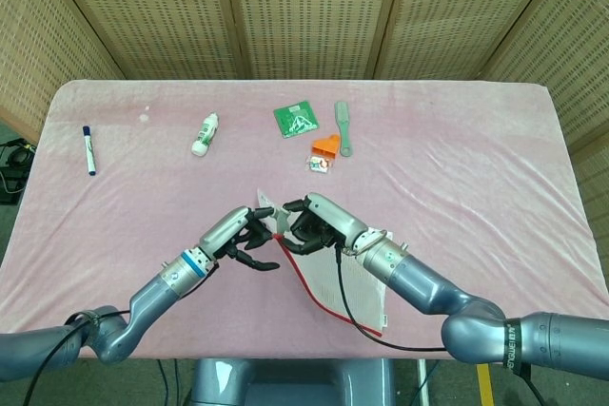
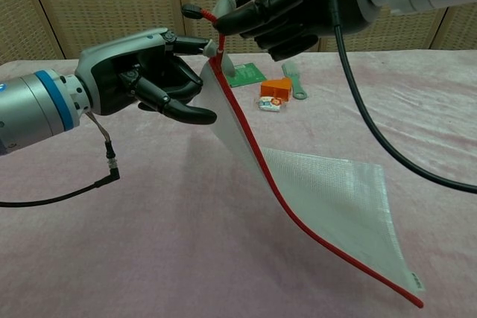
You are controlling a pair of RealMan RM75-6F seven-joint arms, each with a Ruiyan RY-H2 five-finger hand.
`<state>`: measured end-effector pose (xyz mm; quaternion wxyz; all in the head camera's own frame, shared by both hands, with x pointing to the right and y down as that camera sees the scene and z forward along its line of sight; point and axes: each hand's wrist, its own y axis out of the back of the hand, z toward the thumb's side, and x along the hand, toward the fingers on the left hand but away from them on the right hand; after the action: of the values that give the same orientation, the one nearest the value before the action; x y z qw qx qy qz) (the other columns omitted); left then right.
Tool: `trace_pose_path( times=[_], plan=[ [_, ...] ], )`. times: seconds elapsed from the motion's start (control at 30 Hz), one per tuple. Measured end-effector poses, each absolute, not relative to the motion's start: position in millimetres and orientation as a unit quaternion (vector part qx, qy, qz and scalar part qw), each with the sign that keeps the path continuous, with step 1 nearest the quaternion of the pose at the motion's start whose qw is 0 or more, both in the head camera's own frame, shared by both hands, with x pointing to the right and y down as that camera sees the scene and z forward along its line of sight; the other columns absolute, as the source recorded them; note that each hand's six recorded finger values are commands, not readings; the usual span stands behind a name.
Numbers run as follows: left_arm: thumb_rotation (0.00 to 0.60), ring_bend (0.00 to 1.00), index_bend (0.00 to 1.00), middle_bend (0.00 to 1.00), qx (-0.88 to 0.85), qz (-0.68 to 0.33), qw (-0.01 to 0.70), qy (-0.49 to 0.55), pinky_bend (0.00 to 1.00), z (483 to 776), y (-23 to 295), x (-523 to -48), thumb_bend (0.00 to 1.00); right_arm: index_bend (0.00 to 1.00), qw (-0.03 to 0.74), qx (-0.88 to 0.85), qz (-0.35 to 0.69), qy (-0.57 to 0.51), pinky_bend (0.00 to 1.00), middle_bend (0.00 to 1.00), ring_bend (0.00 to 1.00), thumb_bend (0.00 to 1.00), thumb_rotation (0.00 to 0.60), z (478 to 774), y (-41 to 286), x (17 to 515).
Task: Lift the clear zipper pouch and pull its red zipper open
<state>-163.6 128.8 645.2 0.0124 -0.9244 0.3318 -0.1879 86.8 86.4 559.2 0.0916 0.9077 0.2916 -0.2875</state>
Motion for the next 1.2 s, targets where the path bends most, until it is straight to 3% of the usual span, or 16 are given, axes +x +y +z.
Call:
trace_pose_path(
  times=[0.13, 0.57, 0.8, 1.2],
  plan=[
    [0.600, 0.80, 0.51, 0.93, -0.924, -0.189, 0.009, 0.333, 0.98, 645.9, 129.0, -162.5, 0.19, 0.82, 0.091, 0.907, -0.287, 0.294, 1.00, 1.00, 0.97, 0.76, 0.600, 558.4, 85.1, 88.4],
    [0.600, 0.80, 0.67, 0.94, -0.921, -0.186, 0.004, 0.341, 0.98, 646.2, 129.2, -159.2, 0.59, 0.82, 0.087, 0.907, -0.288, 0.295, 1.00, 1.00, 0.97, 0.76, 0.600, 557.4, 85.1, 92.4],
    [0.600, 0.81, 0.76, 0.94, -0.918, -0.184, -0.003, 0.351, 0.98, 647.0, 128.0, -156.5, 0.65, 0.82, 0.083, 0.906, -0.292, 0.295, 1.00, 1.00, 0.97, 0.76, 0.600, 558.4, 86.3, 96.4],
    [0.600, 0.81, 0.81, 0.94, -0.909, -0.167, -0.049, 0.379, 0.98, 643.2, 122.0, -154.8, 0.68, 0.82, 0.056, 0.907, -0.309, 0.281, 1.00, 1.00, 0.97, 0.77, 0.600, 566.7, 100.1, 105.2]
  ],
)
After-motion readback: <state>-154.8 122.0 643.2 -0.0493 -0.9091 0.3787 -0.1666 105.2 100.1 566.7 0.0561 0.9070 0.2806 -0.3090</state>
